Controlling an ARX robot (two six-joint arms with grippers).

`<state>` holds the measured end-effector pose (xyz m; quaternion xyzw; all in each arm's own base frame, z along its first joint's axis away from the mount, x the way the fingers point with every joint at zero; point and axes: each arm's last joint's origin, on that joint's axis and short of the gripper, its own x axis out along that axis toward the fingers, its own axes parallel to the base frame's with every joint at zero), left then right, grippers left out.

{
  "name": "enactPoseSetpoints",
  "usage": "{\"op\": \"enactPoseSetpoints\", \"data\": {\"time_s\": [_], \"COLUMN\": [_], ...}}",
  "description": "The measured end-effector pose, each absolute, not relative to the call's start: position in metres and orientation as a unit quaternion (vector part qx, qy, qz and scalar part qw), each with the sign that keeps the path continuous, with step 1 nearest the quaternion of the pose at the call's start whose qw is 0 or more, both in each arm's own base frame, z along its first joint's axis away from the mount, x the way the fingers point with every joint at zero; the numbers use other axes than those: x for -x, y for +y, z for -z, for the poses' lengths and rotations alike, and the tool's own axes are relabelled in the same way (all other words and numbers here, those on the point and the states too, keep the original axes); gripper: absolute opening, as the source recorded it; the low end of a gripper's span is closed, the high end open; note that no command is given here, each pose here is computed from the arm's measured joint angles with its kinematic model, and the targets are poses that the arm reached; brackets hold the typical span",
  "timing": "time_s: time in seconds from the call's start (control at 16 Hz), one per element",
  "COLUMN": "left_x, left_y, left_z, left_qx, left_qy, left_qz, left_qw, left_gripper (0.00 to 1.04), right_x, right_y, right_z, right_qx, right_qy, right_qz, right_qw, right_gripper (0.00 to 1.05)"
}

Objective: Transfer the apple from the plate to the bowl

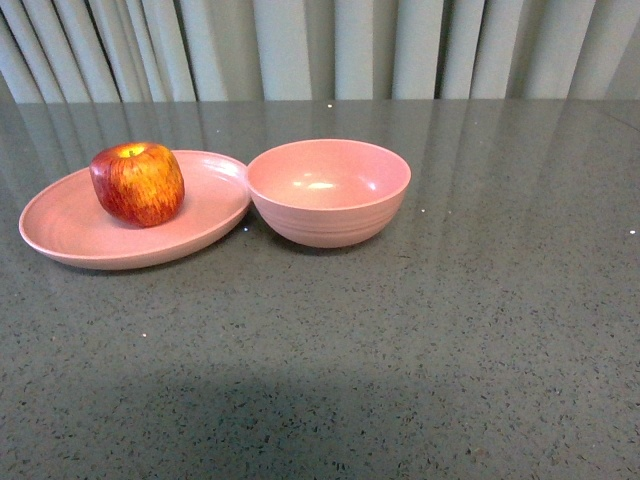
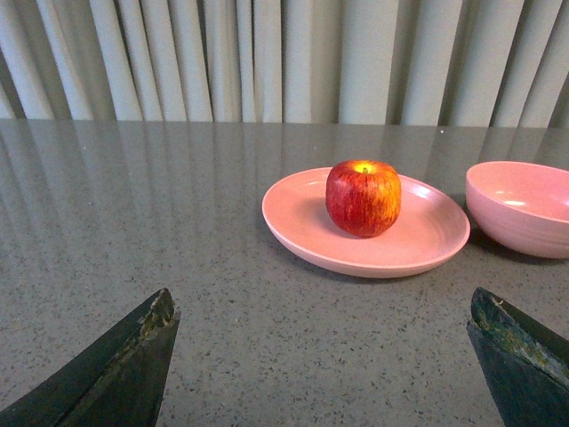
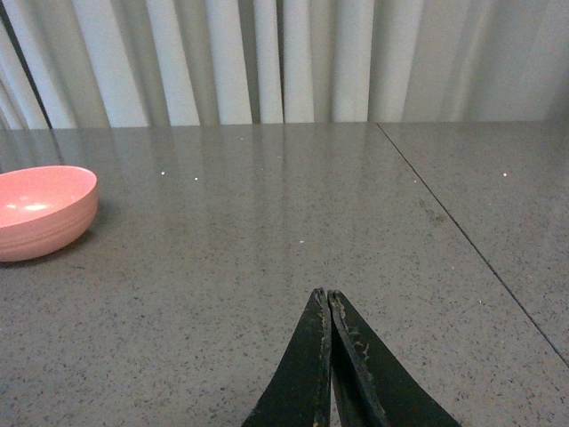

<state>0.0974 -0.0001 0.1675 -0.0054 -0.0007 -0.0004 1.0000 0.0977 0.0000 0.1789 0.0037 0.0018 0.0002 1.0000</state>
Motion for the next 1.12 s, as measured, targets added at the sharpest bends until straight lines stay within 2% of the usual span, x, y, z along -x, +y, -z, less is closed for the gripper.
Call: {"op": "enactPoseSetpoints", "data": {"time_s": [0.62,0.69,0.88,1.0,1.12], "left_x": [-0.097,-0.097,-0.097,-0.097,-0.097], "left_y": [0.0,0.0,0.0,0.0,0.0], "left_z": [-0.168,-0.168,-0.168,-0.168,-0.168], "left_qx": [0.005,0.005,0.005,0.005,0.005], "left_qy": [-0.001,-0.001,-0.001,-0.001,-0.001], "left_qz": [0.0,0.0,0.0,0.0,0.0], "left_qw": [1.0,1.0,1.0,1.0,1.0], "left_gripper": [0.98,0.98,0.98,0.98,0.98], "right_x": [-0.097,-0.097,-0.097,-0.097,-0.097], "right_y": [0.0,0.0,0.0,0.0,0.0], "right_z": [-0.167,-0.167,-0.167,-0.167,-0.167], "right_qx": [-0.003,-0.003,-0.003,-0.003,-0.003], "right_qy": [-0.002,-0.002,-0.002,-0.002,-0.002], "right_qz": [0.0,0.0,0.0,0.0,0.0], "right_qw": [1.0,1.0,1.0,1.0,1.0], "right_gripper": [0.02,0.1,0.48,0.52,0.61]}}
